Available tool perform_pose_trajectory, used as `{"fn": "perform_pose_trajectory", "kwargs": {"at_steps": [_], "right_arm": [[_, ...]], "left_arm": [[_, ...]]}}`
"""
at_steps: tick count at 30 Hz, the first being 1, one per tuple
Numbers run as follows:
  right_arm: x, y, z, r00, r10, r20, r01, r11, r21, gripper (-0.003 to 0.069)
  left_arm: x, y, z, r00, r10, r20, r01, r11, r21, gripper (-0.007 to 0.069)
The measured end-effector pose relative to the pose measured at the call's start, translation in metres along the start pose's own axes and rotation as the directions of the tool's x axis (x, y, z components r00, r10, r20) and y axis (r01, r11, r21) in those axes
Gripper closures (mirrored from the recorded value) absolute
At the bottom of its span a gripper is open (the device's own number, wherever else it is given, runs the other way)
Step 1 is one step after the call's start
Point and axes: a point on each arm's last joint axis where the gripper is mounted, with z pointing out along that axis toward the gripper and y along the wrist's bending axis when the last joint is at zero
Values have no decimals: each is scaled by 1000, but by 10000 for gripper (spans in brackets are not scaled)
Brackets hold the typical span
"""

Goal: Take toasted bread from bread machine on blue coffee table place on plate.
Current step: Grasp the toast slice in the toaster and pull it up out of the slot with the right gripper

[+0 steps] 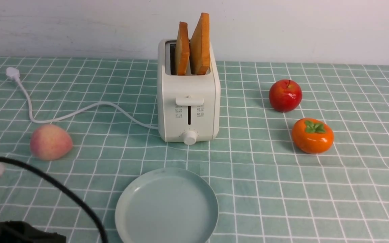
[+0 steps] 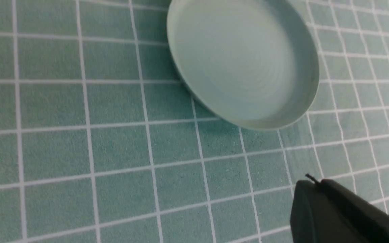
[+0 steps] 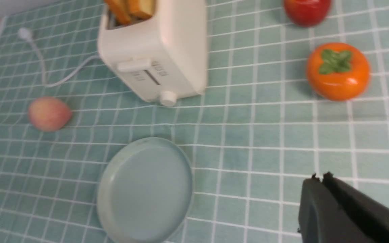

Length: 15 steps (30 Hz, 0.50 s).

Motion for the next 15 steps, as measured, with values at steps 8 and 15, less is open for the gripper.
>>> {"fn": "perform_pose_trajectory", "kwargs": {"at_steps": [8,15], "right_arm": [[-69,24,107,984,-101,-144,84,989,-118,651],[-102,60,223,947,-197,-255,178,979,-94,522]], "left_arm": [[-6,3,6,999,23,-29,-24,999,-25,639],[-3,-1,-7,997,72,36,-71,997,-29,639]]}}
